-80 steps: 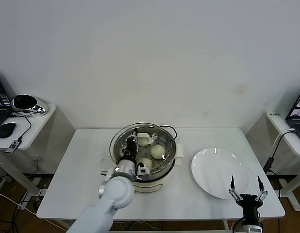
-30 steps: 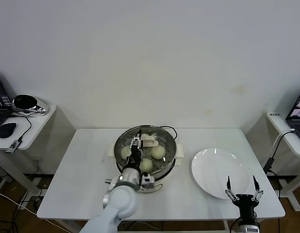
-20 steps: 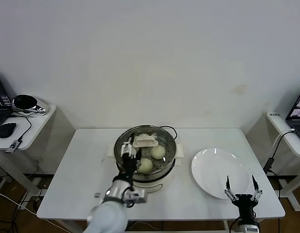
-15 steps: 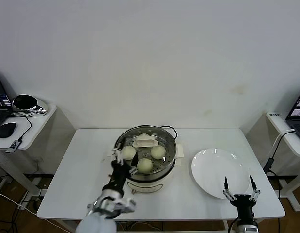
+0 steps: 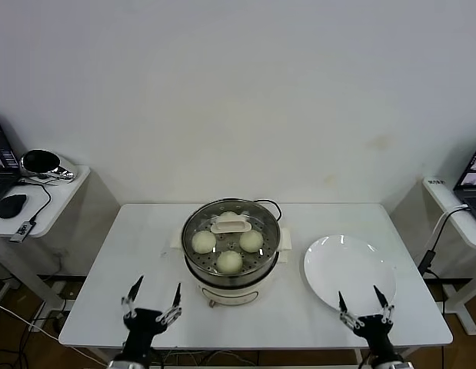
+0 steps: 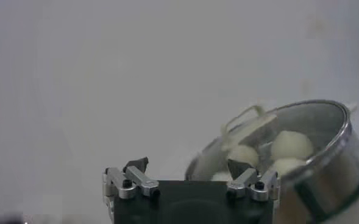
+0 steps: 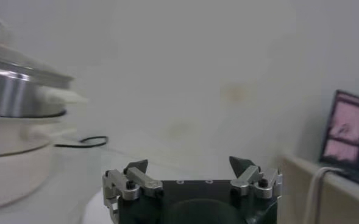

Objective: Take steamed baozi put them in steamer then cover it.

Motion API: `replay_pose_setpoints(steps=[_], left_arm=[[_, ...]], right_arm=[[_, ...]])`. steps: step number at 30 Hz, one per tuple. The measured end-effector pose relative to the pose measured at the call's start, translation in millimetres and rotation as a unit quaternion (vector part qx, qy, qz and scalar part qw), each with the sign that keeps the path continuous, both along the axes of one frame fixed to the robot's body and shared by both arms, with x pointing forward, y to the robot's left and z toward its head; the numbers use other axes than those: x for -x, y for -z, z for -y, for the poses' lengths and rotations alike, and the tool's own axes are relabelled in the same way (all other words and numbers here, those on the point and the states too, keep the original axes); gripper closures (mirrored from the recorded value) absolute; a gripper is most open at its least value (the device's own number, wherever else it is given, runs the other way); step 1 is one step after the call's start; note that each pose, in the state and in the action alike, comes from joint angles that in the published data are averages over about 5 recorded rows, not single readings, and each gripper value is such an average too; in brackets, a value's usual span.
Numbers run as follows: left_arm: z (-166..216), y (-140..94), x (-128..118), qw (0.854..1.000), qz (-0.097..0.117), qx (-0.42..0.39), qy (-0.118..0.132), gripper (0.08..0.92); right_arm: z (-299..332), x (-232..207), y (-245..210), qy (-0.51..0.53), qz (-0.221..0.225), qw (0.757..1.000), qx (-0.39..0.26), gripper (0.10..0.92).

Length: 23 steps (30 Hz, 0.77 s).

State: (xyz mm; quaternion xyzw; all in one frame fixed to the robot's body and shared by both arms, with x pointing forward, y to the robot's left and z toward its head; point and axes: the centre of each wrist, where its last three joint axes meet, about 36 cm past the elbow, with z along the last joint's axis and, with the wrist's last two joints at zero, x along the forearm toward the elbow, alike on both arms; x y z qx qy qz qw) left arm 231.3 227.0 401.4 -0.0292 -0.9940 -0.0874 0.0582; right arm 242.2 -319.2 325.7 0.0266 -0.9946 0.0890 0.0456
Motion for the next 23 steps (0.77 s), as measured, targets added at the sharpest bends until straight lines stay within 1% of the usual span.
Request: replay_pose_setpoints(steps=[4, 9, 16, 23], left_arm=[[-9, 14, 15, 0.999, -0.022, 0.037, -0.021, 0.177], [-17, 27, 26, 0.997, -0.038, 0.062, -0.041, 0.177], [-24, 42, 37, 0.994, -0.055, 0.076, -0.055, 0.177], [-29, 50, 43, 0.992, -0.069, 0.078, -0.065, 0.177]], right_arm=[[-1, 9, -1, -0.021, -0.031, 0.999, -0.017, 0.2], [-6, 17, -2, -0.041, -0.054, 0.997, -0.035, 0.2], [-15, 26, -3, -0.065, -0.073, 0.994, -0.047, 0.2], [-18, 30, -2, -0.075, -0.083, 0.993, -0.049, 0.2]])
